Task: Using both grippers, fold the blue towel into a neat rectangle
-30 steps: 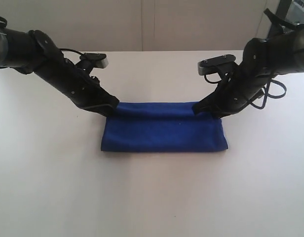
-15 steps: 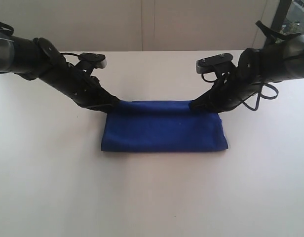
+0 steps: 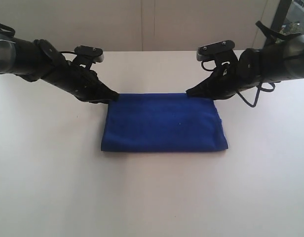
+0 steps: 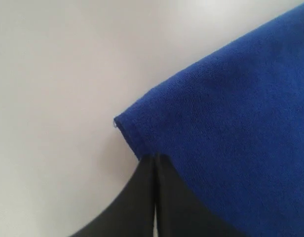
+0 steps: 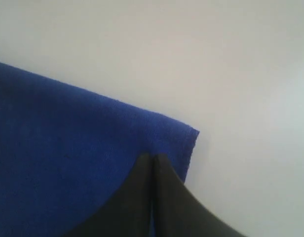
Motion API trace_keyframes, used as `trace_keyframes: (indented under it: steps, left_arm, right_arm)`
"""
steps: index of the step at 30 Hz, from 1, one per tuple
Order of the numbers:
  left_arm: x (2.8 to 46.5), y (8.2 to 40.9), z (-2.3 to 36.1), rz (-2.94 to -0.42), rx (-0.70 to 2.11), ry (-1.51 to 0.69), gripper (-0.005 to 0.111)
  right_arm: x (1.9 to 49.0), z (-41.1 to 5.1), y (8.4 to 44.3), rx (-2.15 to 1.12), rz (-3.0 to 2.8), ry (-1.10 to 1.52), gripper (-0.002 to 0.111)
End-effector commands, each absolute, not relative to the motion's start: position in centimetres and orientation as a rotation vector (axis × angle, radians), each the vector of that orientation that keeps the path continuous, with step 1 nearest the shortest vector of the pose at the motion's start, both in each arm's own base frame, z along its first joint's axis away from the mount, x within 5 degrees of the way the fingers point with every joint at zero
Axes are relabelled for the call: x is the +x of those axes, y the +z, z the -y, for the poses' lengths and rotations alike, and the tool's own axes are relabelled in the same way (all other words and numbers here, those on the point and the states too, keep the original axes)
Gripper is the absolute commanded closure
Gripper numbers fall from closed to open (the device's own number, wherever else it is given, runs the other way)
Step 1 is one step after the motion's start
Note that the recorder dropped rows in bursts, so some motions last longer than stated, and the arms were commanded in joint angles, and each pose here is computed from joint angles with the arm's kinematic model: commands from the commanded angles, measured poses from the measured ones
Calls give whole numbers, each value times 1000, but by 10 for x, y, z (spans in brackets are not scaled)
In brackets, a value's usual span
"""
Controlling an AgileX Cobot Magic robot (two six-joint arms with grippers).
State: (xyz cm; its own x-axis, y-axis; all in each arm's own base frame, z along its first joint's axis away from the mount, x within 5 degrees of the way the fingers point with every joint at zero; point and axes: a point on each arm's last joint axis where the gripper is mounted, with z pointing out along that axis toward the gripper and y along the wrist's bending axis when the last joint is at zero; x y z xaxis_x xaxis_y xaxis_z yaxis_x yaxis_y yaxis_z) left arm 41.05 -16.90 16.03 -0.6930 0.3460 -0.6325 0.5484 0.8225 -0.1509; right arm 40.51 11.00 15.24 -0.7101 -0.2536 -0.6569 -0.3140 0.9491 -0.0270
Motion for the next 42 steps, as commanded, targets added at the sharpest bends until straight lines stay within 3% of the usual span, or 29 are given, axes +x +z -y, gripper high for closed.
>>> trace_keyframes:
  steps: [1, 10, 15, 23, 31, 42]
  left_arm:
    - [408, 164, 170, -2407, 674, -478, 107]
    - [383, 221, 154, -2473, 669, -623, 107]
    - [358, 229, 135, -2625, 625, -474, 107]
    - [318, 243, 117, -2667, 586, -474, 107]
    - [267, 282, 97, -2564, 537, -464, 107]
    - [182, 322, 74, -2298, 503, -432, 107]
  right_arm:
    - [400, -106, 148, -400, -2460, 112, 108]
    - [367, -98, 214, -388, -2529, 148, 108]
    - [333, -87, 226, -372, -2577, 154, 108]
    - [293, -67, 245, -286, -2608, 193, 108]
    - [232, -53, 300, -239, -2407, 210, 108]
    - [134, -31, 334, -223, -2116, 184, 108]
